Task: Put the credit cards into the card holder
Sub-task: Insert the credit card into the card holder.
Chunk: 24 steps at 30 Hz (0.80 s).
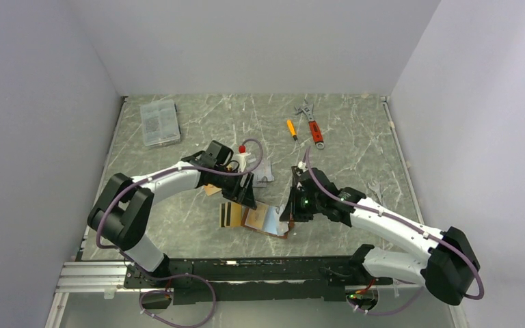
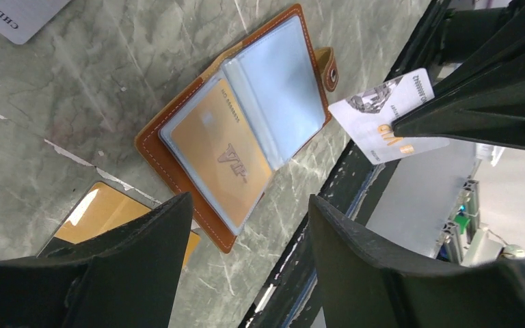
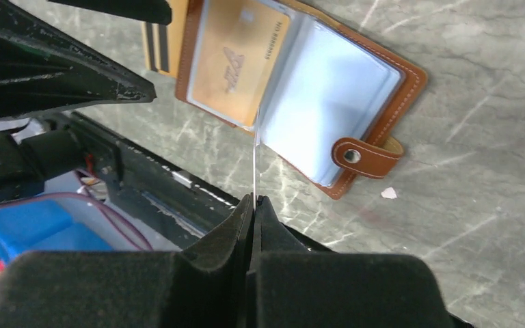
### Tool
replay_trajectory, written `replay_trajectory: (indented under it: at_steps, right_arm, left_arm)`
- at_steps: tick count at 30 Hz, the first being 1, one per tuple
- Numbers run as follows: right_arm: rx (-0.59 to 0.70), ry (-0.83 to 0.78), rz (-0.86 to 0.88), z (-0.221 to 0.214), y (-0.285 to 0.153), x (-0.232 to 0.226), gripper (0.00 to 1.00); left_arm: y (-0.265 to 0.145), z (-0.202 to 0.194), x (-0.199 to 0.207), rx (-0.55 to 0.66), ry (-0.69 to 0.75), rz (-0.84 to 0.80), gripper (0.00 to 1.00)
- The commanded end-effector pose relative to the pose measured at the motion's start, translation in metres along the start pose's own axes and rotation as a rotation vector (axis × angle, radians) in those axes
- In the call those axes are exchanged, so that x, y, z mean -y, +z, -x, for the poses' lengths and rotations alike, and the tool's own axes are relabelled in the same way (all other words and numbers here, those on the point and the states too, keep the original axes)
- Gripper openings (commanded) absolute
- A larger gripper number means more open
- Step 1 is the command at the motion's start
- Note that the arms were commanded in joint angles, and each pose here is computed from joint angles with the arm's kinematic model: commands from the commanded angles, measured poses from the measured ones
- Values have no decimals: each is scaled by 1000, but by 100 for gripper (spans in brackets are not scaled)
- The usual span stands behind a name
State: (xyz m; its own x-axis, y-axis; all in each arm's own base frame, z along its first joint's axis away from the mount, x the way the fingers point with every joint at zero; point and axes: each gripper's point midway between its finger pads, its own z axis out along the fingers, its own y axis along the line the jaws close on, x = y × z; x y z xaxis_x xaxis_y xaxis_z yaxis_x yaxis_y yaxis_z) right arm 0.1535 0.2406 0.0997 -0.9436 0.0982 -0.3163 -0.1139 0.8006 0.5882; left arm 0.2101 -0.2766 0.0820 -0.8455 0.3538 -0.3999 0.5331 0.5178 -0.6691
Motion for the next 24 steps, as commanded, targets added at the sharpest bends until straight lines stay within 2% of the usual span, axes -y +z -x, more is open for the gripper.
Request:
replay_trajectory:
  at_steps: [1, 13, 19, 24]
  right_arm:
    - [52, 10, -116, 4, 1, 14, 0]
    - [50, -6, -209, 2, 14, 32, 0]
    - [69, 2, -253, 1, 10, 43, 0]
    - [84, 18, -276, -3, 4, 52, 0]
  left_arm:
    - [1, 2, -1, 6, 93, 57, 68]
    - [0, 4, -25, -4, 143, 238, 69]
    - [10, -3, -26, -14, 130, 215, 69]
    - [25, -7, -23, -74, 122, 183, 63]
